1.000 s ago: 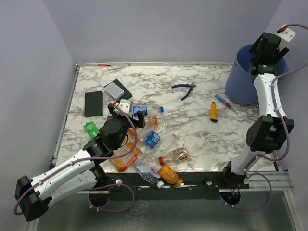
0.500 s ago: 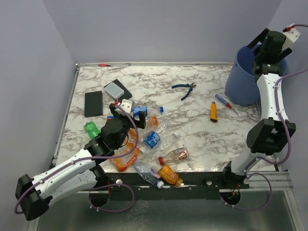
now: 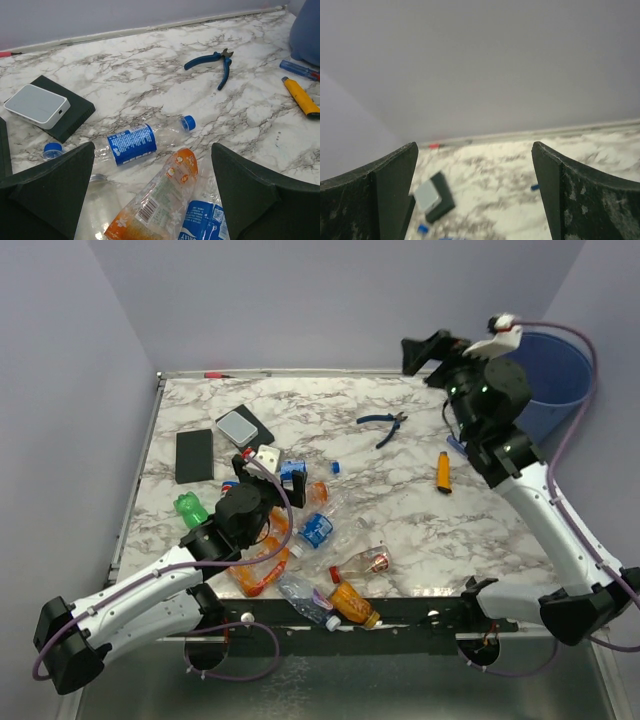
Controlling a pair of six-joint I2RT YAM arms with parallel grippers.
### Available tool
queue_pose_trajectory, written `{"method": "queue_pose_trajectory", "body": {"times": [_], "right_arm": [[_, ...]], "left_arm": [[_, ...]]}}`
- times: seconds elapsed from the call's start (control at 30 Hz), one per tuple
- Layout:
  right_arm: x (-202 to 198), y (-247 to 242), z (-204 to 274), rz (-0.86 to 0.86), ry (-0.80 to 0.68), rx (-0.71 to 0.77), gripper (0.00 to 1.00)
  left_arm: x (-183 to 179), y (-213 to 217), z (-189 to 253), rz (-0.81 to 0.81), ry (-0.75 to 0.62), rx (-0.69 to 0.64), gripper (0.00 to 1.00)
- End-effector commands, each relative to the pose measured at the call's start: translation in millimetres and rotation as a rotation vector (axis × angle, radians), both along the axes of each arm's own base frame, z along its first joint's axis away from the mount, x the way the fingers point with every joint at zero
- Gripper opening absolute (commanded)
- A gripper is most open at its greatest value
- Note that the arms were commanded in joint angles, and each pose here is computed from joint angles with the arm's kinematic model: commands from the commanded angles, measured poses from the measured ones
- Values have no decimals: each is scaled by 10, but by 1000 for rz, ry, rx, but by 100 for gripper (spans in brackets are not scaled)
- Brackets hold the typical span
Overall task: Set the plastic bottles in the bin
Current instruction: Pick up the plastic bottle at the center of the board.
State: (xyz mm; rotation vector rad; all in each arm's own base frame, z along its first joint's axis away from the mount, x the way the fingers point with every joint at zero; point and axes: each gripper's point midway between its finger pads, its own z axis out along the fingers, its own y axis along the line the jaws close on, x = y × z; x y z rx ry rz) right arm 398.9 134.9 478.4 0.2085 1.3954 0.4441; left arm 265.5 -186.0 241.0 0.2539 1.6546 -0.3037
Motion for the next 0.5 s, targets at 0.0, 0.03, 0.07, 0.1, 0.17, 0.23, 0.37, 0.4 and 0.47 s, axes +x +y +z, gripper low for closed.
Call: {"method": "queue_pose_trajectory", "body": {"times": [0.0,0.03,0.07,0.1,0.17,0.23,0.37,0.4,0.47], "right_arm": [[-337,602,-714,169,126,-83,100],[-414,670,-915,201,182,-78,100],[-481,716,-1144,231,249,-62,100],[-549,752,-1386,256,318,-41,100],[-705,706,-1764,254,429,17,100],[-854,603,-2075,224,500,76,100],[-1153,471,-2572,243,539,99,100],[-1225,484,-2672,271,544,100,100],[-1353,538,-2900,332,577,92,100]], "left_arm": [[13,-78,75,-7,27,-35,99],[15,-98,50,-15,35,-26,99],[13,-120,46,-26,36,-21,99],[8,-142,33,-41,37,-10,99],[-6,-181,14,-67,38,4,99],[-23,-233,20,-98,32,3,99],[-94,-405,-41,-192,48,-22,99],[-97,-447,-76,-203,68,-27,99],[-75,-512,-186,-202,132,-13,99]]}}
